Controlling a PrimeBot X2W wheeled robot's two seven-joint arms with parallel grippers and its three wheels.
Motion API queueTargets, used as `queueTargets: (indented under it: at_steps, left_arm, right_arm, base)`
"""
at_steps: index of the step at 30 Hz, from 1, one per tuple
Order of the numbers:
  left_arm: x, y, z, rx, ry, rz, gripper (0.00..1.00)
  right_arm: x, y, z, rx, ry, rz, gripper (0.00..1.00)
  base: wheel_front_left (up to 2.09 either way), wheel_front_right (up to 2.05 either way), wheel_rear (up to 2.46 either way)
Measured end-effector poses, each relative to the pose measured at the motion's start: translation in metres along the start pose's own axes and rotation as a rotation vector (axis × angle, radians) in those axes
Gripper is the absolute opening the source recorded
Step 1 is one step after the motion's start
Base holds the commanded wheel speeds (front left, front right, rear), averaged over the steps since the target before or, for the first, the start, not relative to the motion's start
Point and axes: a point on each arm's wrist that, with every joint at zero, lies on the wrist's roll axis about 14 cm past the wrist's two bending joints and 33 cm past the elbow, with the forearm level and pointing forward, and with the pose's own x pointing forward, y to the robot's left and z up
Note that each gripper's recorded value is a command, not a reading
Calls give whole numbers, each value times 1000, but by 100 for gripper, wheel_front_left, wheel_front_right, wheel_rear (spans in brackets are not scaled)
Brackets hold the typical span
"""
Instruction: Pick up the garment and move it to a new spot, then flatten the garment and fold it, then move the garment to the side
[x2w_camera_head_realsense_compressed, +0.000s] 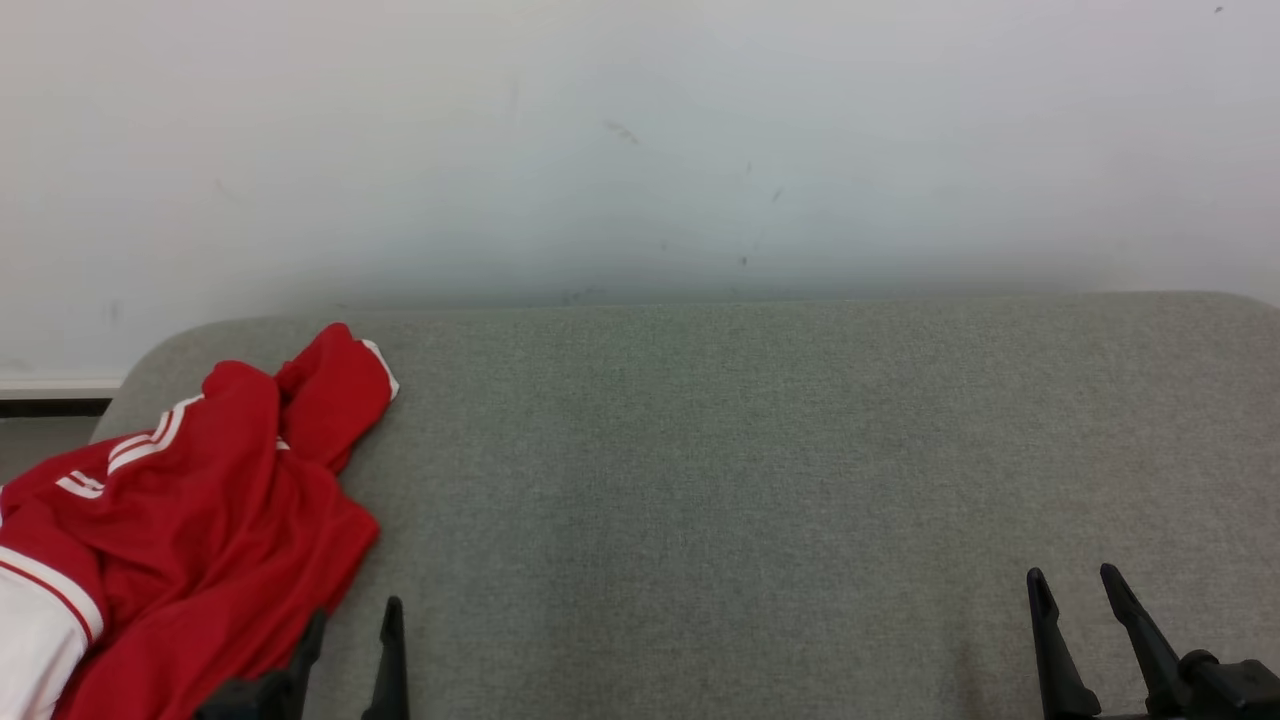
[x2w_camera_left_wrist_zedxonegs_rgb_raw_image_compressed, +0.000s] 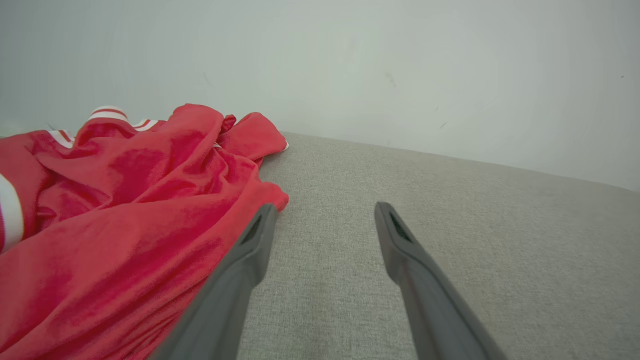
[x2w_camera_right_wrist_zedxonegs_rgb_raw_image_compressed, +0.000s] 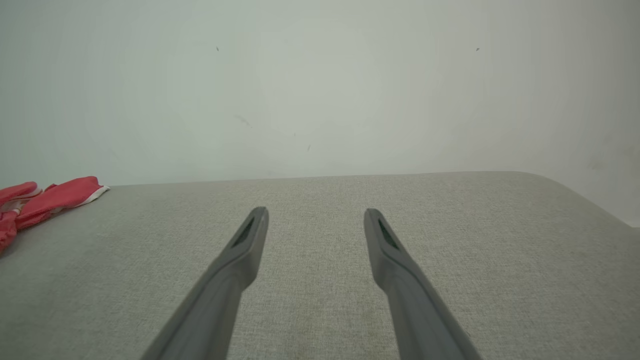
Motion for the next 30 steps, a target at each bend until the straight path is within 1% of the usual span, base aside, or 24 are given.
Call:
queueTargets:
  at_steps: [11, 19, 23, 30]
  left_arm:
    - [-3, -8, -6, 57, 5, -32, 100]
    - [-5, -15, -9, 64, 3, -62, 100]
    - [-5, -17, -11, 77, 6, -74, 100]
    - [-5, -18, -16, 70, 24, -85, 100]
  right_arm:
    - [-6, -4, -15, -3, 36, -17, 100]
    - [-9, -6, -20, -14, 42, -23, 100]
    - [-10, -6, -22, -38, 49, -21, 100]
    - [-11, -8, -24, -34, 55, -29, 100]
  base:
    - [0, 0, 0]
    - [0, 0, 0]
    - [0, 0, 0]
    - [0, 0, 0]
